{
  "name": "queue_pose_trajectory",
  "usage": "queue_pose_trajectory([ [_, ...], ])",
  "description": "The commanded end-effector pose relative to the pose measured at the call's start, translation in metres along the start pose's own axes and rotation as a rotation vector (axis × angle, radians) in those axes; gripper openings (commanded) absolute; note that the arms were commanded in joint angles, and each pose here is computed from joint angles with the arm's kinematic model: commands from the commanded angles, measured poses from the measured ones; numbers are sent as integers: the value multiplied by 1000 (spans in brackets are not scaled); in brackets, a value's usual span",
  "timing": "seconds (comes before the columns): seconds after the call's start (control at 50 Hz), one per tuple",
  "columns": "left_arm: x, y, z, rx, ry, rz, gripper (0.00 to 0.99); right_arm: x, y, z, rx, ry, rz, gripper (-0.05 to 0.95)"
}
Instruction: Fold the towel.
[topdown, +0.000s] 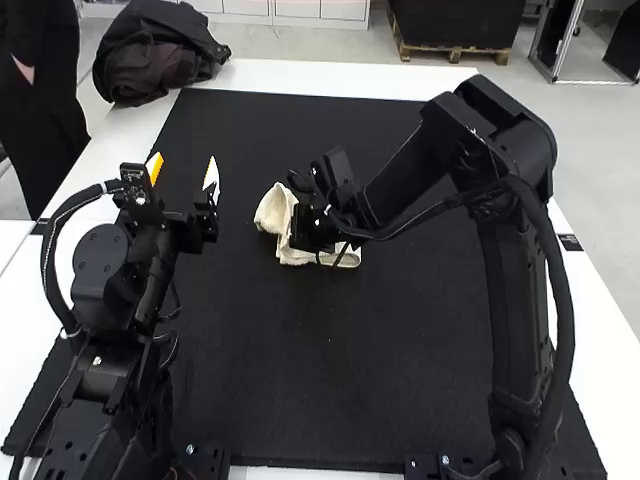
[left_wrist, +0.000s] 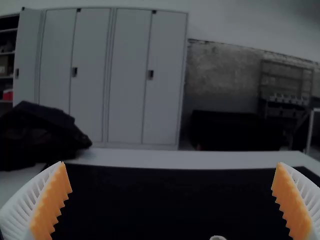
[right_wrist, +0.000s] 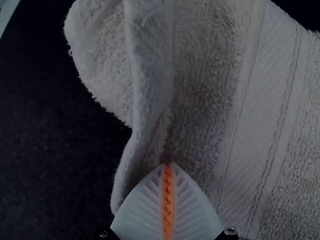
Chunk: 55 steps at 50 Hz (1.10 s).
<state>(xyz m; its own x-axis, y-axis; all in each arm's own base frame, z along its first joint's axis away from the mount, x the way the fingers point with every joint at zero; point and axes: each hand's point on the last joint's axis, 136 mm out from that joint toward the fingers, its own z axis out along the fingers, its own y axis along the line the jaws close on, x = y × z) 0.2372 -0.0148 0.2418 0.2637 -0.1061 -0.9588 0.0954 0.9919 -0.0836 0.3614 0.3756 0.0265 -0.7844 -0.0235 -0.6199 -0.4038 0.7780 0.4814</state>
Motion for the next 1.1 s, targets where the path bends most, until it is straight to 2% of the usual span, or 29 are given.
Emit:
queue_pose_trajectory([
  [0.0, -12, -5, -1, 22, -31, -2, 944, -11, 21, 0, -29, -31, -24, -5],
  [1.08, -9, -3, -1, 12, -21, 1, 944, -18, 33, 32, -44, -33, -78, -5],
])
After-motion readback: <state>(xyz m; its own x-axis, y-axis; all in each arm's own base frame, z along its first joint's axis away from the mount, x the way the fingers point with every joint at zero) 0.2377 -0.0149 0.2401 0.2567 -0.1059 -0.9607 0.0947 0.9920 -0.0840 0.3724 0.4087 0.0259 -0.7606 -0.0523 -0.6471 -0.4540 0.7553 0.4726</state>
